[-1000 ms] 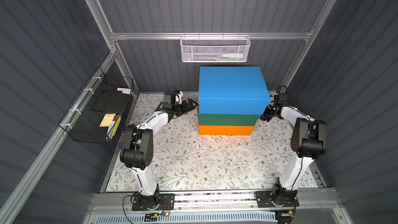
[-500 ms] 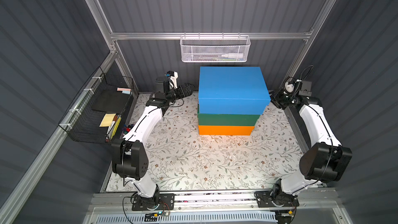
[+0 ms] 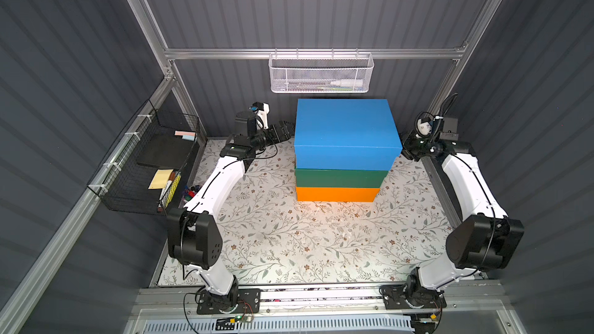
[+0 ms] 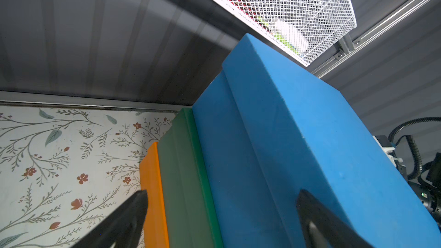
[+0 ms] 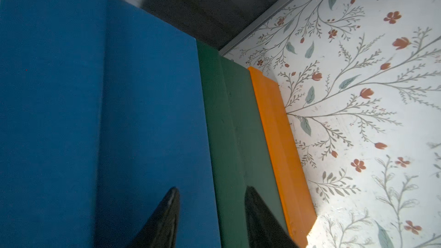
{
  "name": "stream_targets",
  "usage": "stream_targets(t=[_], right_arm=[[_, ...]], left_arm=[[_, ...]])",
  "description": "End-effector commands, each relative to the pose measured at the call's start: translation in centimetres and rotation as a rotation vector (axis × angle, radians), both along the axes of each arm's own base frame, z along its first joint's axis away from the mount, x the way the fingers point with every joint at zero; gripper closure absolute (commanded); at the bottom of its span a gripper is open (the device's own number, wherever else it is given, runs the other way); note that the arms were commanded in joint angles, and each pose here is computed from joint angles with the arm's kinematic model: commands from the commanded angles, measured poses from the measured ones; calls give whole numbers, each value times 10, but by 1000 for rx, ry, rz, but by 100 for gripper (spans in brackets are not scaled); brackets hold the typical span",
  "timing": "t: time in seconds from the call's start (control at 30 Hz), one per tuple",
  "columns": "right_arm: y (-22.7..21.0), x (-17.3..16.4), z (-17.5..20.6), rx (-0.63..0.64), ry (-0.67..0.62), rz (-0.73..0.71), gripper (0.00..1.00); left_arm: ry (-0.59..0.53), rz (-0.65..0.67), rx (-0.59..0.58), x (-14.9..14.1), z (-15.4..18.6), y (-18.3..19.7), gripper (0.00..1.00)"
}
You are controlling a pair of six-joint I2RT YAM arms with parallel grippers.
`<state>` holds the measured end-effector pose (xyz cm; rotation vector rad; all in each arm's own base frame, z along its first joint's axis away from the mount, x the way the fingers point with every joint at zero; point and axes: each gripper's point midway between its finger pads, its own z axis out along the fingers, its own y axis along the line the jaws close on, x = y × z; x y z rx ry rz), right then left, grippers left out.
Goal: Stack the shoeboxes
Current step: Adjust the shoebox.
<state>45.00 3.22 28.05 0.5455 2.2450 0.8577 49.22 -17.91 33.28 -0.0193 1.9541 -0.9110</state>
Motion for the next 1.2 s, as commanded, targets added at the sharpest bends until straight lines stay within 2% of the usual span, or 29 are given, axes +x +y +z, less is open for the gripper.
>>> stream_targets(t=[0.0, 0.67, 0.83, 0.9, 1.07, 1.17], right_arm=[[17, 2, 10, 23, -20, 43, 53], [15, 8, -5, 15, 6, 37, 52], [11, 9, -9, 0, 21, 30, 48], [5, 9, -10, -21, 22, 14, 42], [-33, 5, -13, -92, 24, -91, 15], [-62, 1, -16, -135, 10, -141, 1]], left_arm=[[-12, -50, -7, -7, 10, -13, 1], [-1, -30, -2, -19, 7, -7, 0], [9, -20, 21, -26, 3, -3, 1], [9, 20, 14, -25, 6, 3, 1], [-9, 93, 82, -13, 14, 20, 0], [-13, 152, 128, -3, 11, 43, 0]])
